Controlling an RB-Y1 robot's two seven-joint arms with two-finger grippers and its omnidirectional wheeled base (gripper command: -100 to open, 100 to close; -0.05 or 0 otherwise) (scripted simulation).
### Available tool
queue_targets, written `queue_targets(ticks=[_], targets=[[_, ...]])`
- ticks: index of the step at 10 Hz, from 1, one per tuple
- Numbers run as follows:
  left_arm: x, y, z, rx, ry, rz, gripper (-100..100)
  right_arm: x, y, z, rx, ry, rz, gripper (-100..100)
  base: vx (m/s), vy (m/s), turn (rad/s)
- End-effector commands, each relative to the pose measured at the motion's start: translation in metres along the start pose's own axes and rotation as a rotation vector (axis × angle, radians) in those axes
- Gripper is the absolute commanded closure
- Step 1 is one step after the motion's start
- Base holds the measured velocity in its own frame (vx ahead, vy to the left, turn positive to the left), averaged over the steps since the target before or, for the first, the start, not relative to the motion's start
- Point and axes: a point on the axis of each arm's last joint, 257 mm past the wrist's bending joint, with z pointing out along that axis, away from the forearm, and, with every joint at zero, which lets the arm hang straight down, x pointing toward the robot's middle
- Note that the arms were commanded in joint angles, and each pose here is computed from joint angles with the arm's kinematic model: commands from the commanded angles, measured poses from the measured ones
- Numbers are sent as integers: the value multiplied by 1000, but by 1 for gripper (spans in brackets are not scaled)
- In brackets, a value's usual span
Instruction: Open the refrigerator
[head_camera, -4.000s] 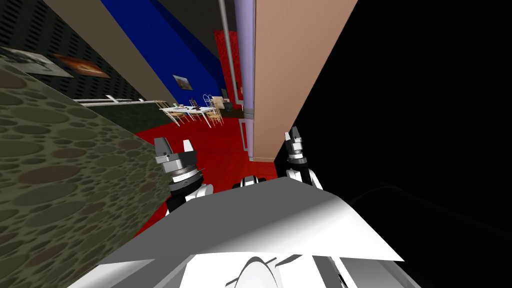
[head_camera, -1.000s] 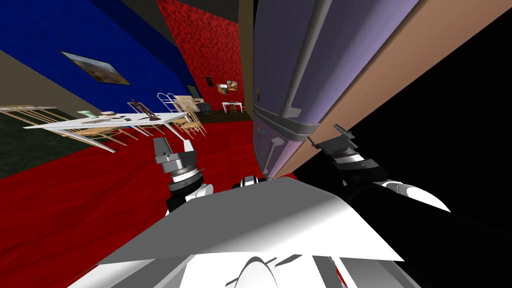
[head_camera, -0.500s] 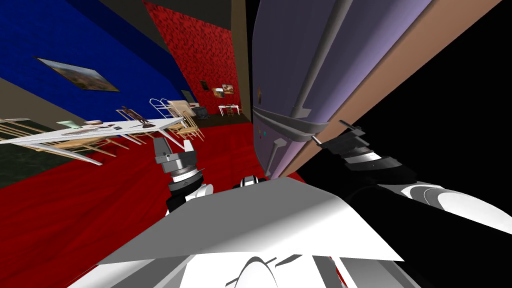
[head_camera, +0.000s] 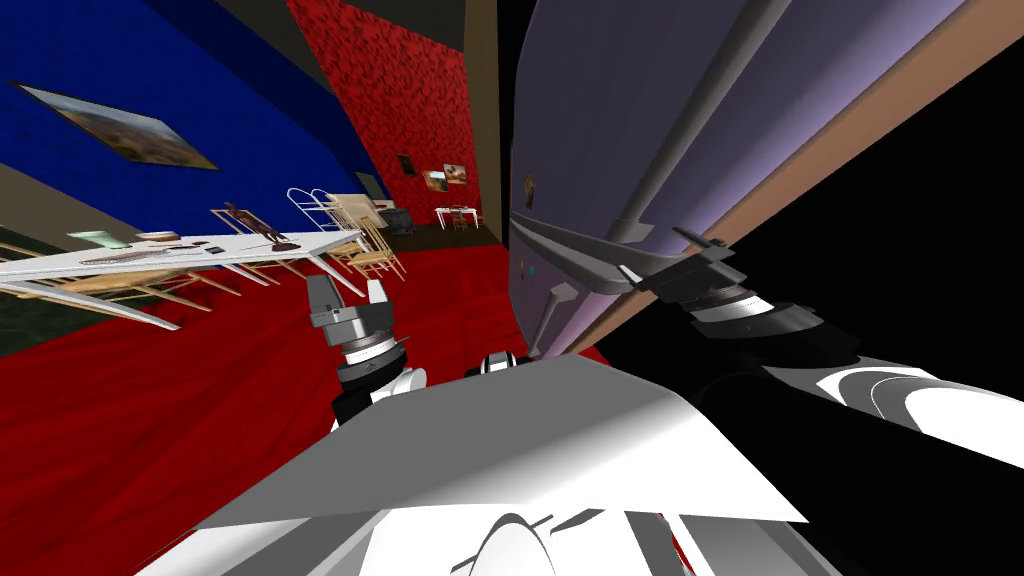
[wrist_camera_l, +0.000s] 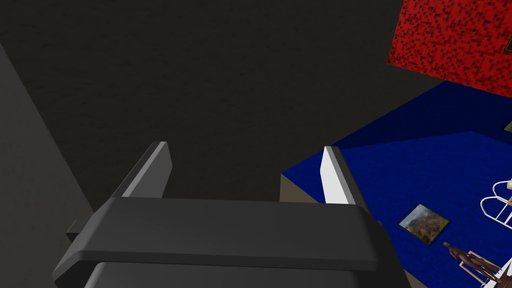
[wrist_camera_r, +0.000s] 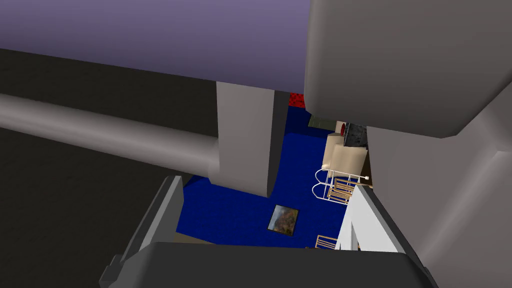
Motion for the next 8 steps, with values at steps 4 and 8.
queue_targets(ticks=[4, 8], targets=[[0, 0, 0, 0, 0, 0, 0, 34, -7, -2, -6, 71, -36, -100, -61, 38, 172], [0, 0, 0, 0, 0, 0, 0, 59, -14, -4, -4, 119, -53, -100, -45, 52, 200]])
